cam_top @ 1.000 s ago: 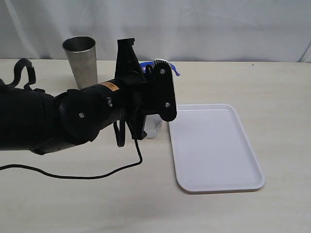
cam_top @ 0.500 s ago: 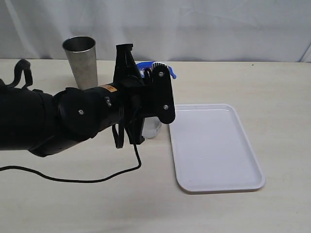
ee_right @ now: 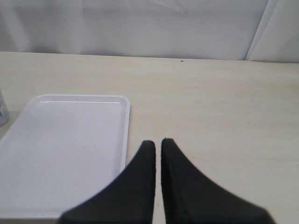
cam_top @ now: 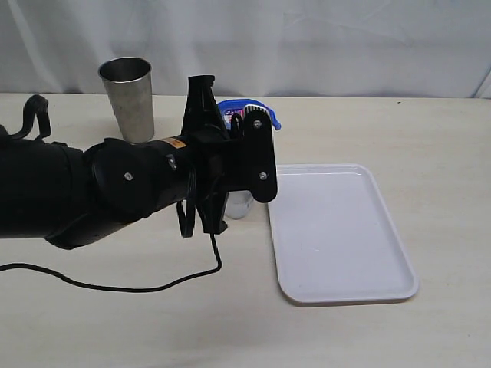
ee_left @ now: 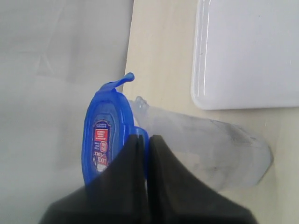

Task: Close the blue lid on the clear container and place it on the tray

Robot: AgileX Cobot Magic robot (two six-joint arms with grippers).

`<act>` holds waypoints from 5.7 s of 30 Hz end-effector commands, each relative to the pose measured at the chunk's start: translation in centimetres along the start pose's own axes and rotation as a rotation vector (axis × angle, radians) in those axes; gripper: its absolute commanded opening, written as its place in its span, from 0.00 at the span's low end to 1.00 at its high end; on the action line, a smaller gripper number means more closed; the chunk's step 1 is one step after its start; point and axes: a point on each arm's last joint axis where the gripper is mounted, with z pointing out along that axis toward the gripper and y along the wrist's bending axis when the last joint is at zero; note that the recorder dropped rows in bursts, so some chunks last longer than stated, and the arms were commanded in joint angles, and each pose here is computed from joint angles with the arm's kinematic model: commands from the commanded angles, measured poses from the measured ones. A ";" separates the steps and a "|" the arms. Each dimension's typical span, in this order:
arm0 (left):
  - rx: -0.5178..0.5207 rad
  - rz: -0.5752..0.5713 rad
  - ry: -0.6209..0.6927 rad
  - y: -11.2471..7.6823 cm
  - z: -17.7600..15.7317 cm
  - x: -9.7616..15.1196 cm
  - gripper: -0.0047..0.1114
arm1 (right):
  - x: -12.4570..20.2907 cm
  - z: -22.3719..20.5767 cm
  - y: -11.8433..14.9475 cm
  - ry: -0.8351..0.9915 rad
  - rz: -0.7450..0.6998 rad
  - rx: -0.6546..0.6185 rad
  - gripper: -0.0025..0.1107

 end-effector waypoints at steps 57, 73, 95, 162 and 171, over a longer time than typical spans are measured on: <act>-0.006 0.075 0.023 0.1 -0.2 0.0 0.04 | 0.1 0.0 0.0 0.001 0.007 -0.002 0.06; 0.012 0.056 0.010 -0.1 -0.2 -0.1 0.04 | 0.1 0.0 0.0 0.001 0.007 -0.002 0.06; 0.005 0.036 0.009 0.2 -0.5 -0.2 0.04 | 0.1 0.0 0.0 0.001 0.007 -0.002 0.06; 0.017 -0.010 0.026 0.0 -0.4 0.0 0.07 | 0.1 0.0 0.0 0.001 0.007 -0.002 0.06; 0.017 -0.010 0.026 0.0 -0.4 0.0 0.37 | 0.1 0.0 0.0 0.001 0.007 -0.002 0.06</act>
